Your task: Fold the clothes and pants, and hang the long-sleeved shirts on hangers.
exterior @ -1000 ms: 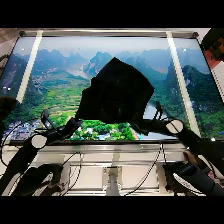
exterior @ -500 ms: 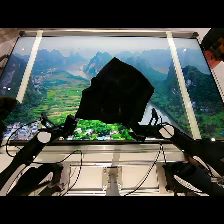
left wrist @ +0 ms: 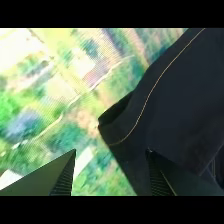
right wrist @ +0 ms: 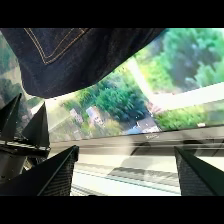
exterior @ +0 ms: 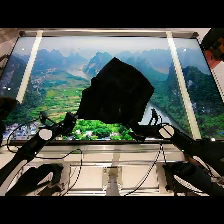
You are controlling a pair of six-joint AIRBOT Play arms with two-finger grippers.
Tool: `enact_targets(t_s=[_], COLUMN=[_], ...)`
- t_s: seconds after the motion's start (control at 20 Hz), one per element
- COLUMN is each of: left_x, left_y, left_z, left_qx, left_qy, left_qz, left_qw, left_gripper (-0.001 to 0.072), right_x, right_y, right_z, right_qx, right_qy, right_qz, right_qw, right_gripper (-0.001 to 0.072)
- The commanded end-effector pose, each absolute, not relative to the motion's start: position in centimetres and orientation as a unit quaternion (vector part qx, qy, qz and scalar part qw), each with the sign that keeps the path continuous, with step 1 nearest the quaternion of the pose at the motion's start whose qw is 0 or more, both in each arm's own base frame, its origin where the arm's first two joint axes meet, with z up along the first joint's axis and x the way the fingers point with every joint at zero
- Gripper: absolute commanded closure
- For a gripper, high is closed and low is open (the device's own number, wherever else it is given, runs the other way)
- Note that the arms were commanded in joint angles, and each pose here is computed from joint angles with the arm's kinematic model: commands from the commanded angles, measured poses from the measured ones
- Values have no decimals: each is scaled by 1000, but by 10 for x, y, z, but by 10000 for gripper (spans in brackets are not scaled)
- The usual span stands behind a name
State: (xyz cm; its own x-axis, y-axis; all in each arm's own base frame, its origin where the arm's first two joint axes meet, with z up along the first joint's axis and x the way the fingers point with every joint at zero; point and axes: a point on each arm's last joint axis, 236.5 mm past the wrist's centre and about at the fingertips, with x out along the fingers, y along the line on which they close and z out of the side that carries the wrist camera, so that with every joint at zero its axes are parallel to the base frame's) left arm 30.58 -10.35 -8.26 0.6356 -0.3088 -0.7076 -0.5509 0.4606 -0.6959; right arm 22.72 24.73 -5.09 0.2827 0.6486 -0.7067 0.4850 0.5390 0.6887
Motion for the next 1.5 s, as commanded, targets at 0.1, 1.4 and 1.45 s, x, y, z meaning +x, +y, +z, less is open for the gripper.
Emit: enact_targets(t_s=[0.1, 1.4, 1.45], left_x=[326, 346, 346], left_y=[-107, -140, -140], left_z=[-87, -38, -35], left_qx=[-500, -391, -392], left_qy=[427, 400, 397], left_qz=[85, -33, -35], left_qw=[748, 828, 829], left_gripper=[245, 699, 699], right_x=[227, 279, 278], right_y=[247, 195, 195], right_z=[-51, -86, -92], right_qx=[476, 595, 596], right_qy=[596, 470, 476], right_qz=[63, -82, -93], right_qw=[644, 647, 640], right_gripper=[46, 240, 240])
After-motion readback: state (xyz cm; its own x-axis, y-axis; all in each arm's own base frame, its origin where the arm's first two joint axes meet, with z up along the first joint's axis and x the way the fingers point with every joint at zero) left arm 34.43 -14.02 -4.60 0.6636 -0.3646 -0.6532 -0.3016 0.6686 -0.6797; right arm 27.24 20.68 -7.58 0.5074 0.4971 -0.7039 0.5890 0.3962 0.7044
